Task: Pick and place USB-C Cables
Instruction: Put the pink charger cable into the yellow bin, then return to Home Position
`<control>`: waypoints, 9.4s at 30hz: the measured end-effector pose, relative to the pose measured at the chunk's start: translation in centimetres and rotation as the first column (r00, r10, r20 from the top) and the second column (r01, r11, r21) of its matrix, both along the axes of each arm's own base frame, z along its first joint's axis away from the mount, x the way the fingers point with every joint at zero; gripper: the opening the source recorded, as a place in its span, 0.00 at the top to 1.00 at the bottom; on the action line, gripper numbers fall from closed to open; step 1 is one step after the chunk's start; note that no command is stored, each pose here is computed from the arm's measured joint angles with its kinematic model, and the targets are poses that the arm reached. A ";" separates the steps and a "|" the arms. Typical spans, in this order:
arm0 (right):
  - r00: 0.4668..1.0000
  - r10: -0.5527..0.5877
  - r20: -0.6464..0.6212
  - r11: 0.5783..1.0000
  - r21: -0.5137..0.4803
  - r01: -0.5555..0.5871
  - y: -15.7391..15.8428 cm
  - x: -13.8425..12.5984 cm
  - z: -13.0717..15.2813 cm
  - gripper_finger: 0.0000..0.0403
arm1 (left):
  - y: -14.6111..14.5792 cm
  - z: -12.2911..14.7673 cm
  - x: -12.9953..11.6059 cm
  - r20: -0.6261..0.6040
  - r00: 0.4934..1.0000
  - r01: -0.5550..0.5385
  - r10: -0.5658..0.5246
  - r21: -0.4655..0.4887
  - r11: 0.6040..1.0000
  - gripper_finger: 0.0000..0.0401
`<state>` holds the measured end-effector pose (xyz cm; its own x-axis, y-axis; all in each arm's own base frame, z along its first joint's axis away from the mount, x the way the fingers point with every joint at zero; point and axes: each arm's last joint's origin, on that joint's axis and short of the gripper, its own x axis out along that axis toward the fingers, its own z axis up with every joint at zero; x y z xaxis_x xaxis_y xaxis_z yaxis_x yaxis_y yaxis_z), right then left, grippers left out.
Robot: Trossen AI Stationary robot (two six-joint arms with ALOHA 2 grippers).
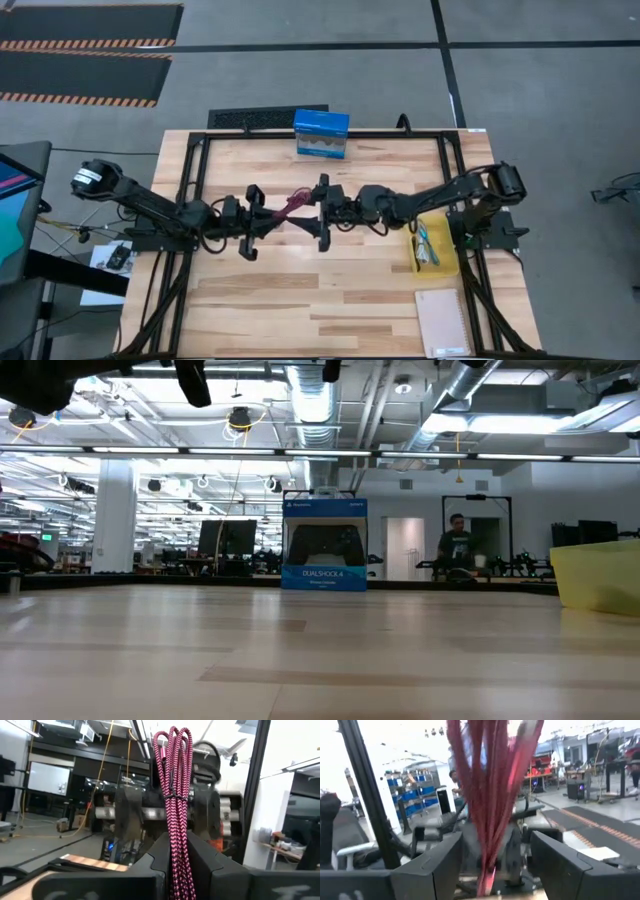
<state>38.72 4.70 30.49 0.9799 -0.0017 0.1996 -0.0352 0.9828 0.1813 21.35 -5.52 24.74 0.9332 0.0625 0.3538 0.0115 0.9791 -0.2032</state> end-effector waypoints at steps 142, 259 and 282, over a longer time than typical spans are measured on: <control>-0.408 0.077 -0.910 0.482 -0.325 0.814 2.0 -19.7 -11.2 0.54 | 10.0 6.3 5.7 -0.271 0.790 0.447 -0.550 -0.359 0.819 0.58; 0.987 -0.135 0.088 0.946 0.308 0.102 -6.9 -30.2 -9.1 0.71 | 5.8 -7.5 -11.7 -0.270 0.962 -0.041 -0.025 -0.234 0.971 0.58; 0.994 -0.110 0.026 0.980 0.169 0.104 -5.5 -29.7 -10.1 0.71 | 5.8 -7.5 -11.7 -0.265 0.963 -0.047 -0.036 -0.302 0.952 0.58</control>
